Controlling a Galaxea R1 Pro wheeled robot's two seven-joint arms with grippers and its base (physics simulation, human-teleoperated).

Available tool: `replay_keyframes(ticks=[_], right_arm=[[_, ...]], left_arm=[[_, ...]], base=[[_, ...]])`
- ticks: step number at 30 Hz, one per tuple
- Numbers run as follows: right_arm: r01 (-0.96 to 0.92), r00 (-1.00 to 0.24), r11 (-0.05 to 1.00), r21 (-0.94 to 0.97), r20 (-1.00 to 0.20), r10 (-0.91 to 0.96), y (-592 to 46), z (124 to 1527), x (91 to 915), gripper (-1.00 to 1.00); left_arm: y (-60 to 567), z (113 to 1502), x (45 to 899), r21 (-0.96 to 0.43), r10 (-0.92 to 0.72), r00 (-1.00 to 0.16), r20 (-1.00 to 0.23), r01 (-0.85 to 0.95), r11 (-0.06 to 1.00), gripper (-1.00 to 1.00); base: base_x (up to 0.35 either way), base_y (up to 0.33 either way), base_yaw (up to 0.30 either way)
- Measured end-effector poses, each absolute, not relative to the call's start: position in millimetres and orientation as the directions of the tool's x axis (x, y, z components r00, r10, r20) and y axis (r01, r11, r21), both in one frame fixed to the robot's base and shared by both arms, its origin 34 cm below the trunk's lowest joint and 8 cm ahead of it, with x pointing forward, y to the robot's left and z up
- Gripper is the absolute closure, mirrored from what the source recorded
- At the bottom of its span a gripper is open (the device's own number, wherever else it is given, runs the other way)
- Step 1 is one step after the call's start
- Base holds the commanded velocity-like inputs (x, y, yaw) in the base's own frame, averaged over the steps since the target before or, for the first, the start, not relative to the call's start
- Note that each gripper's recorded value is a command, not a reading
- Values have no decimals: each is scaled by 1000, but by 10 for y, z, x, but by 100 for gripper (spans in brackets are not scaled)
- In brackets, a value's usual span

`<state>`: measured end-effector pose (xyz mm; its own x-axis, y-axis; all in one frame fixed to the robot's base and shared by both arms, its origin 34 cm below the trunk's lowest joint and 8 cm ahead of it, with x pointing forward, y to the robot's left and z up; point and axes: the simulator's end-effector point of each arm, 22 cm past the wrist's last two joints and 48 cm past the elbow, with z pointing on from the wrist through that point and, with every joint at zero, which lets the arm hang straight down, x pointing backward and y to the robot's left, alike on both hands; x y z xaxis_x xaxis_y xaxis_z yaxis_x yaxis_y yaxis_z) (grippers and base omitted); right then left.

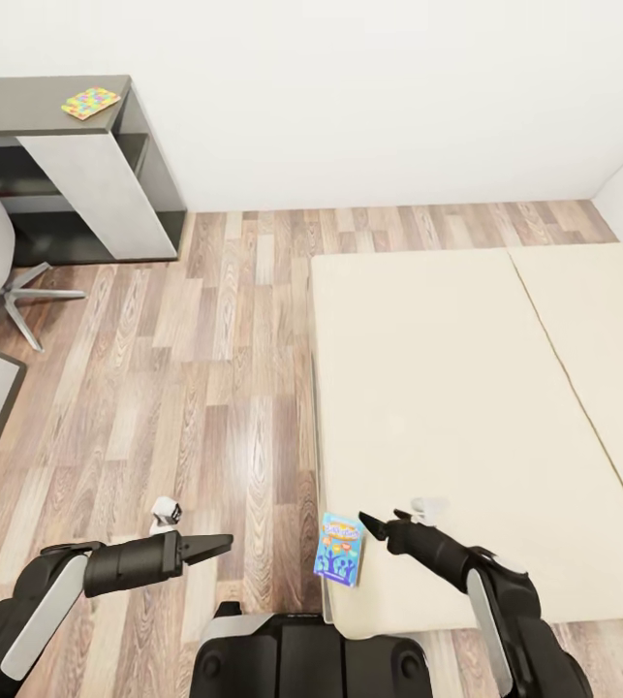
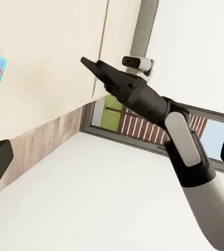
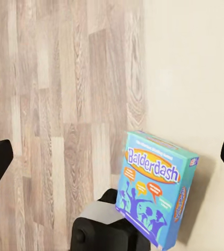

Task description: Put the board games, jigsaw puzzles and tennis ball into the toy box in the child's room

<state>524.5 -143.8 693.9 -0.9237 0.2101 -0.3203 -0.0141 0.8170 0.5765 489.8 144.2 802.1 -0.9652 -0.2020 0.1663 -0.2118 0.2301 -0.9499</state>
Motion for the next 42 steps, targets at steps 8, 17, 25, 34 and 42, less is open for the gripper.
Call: replay_keyframes(ticks=[8, 17, 25, 34, 42], right_arm=[[-26, -898, 772, 636, -355, 262, -1399, 7279, 5333, -100], [-38, -886, 752, 658, -370, 279, -1379, 7415, 5391, -100], [-46, -882, 750, 659, -380, 280, -1373, 7472, 5416, -100], [-53, -877, 751, 659, -390, 281, -1377, 7521, 5440, -100], [-61, -871, 751, 657, -402, 281, -1378, 7569, 5468, -100]], left_arm=[[1497, 8059, 4921, -950, -199, -969, 149, -197, 243, -100], [1504, 8114, 4951, -952, -199, -971, 134, -182, 245, -100], [1505, 8165, 4976, -955, -199, -973, 120, -168, 245, -100], [1507, 8222, 5005, -957, -200, -974, 104, -153, 245, -100], [1506, 8274, 5029, -959, -200, -976, 91, -140, 245, -100]], base=[[0, 0, 0], [0, 0, 0], [0, 0, 0], [0, 0, 0], [0, 0, 0]])
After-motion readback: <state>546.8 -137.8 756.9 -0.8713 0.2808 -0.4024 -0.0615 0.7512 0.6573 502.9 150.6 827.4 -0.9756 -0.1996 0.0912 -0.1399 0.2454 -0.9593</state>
